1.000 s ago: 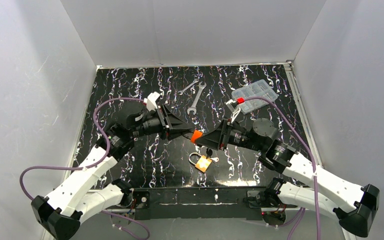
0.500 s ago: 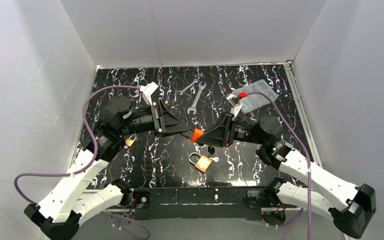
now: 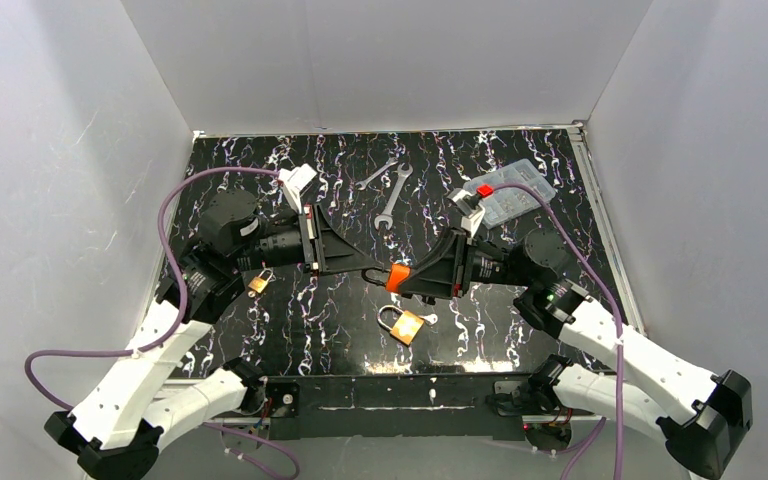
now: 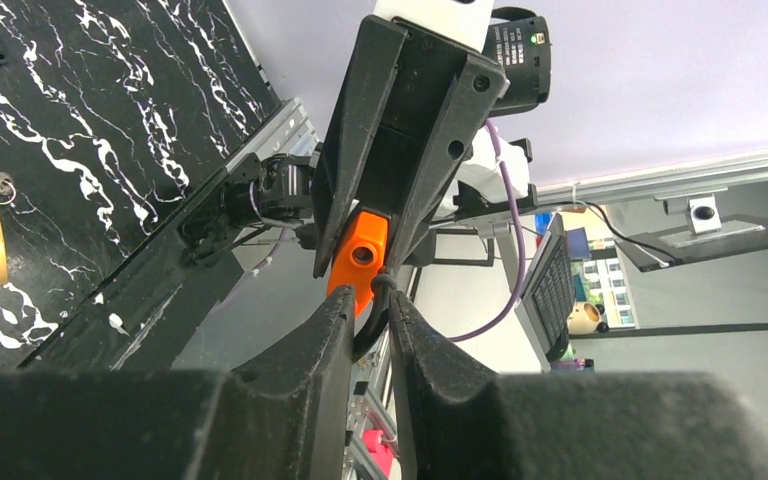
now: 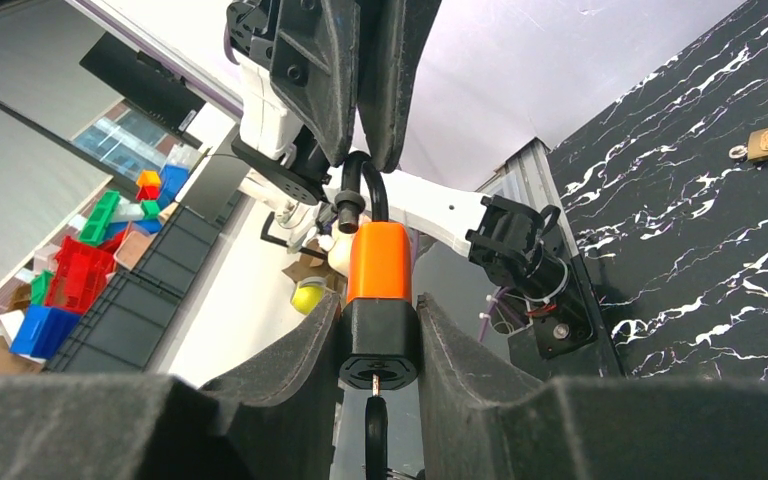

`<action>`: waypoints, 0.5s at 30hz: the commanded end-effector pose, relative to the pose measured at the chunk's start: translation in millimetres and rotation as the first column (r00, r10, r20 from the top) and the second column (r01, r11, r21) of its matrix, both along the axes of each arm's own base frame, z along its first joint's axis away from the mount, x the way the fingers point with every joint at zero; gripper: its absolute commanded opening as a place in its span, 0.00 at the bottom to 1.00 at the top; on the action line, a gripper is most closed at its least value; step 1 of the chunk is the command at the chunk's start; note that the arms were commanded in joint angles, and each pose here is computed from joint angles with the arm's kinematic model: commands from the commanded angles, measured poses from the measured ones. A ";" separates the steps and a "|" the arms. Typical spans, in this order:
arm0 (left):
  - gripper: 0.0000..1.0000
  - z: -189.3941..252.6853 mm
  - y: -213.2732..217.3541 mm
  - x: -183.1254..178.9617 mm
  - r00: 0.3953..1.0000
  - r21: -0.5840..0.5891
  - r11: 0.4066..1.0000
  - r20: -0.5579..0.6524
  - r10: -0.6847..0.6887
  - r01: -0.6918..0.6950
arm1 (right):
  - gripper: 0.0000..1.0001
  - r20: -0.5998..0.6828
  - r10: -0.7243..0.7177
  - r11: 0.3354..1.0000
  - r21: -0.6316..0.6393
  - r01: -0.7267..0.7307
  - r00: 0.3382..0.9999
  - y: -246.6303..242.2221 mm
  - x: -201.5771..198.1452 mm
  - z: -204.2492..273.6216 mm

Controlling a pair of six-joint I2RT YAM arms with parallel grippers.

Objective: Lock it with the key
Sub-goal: Lock the lock.

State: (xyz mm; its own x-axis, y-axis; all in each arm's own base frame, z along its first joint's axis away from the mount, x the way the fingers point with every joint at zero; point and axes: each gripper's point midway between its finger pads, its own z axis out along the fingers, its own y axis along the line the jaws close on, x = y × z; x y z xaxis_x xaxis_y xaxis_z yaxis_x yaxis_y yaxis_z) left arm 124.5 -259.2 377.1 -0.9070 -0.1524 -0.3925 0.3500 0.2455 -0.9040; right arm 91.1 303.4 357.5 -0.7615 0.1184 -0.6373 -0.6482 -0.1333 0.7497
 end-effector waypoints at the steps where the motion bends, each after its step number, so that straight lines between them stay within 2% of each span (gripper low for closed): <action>1: 0.18 13.3 3.3 -13.7 0.998 -0.012 0.998 0.040 -0.053 0.054 | 0.01 0.122 -0.001 0.994 0.110 -0.012 0.992 -11.2 -9.9 44.3; 3: 0.19 10.7 4.3 -13.6 0.998 0.002 0.999 0.039 -0.051 0.051 | 0.01 0.128 -0.005 0.993 0.114 -0.009 0.992 -12.6 -10.6 46.2; 9: 0.38 5.7 6.0 -14.9 0.998 0.023 0.998 0.043 -0.054 0.053 | 0.01 0.137 -0.004 0.992 0.125 -0.014 0.991 -14.4 -12.7 52.9; 15: 0.39 11.6 7.3 -16.6 0.996 0.016 0.998 0.067 -0.055 0.054 | 0.01 0.137 0.001 0.992 0.123 -0.018 0.991 -14.6 -13.5 54.7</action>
State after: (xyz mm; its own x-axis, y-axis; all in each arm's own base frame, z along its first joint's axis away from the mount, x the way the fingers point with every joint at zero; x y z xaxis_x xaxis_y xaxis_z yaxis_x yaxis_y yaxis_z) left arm 117.6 -255.7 368.7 -0.9110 -0.1107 -0.3972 0.3562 0.2739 -0.8934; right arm 88.3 299.5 367.8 -0.7466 0.1253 -0.6534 -0.6652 -0.1483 0.7317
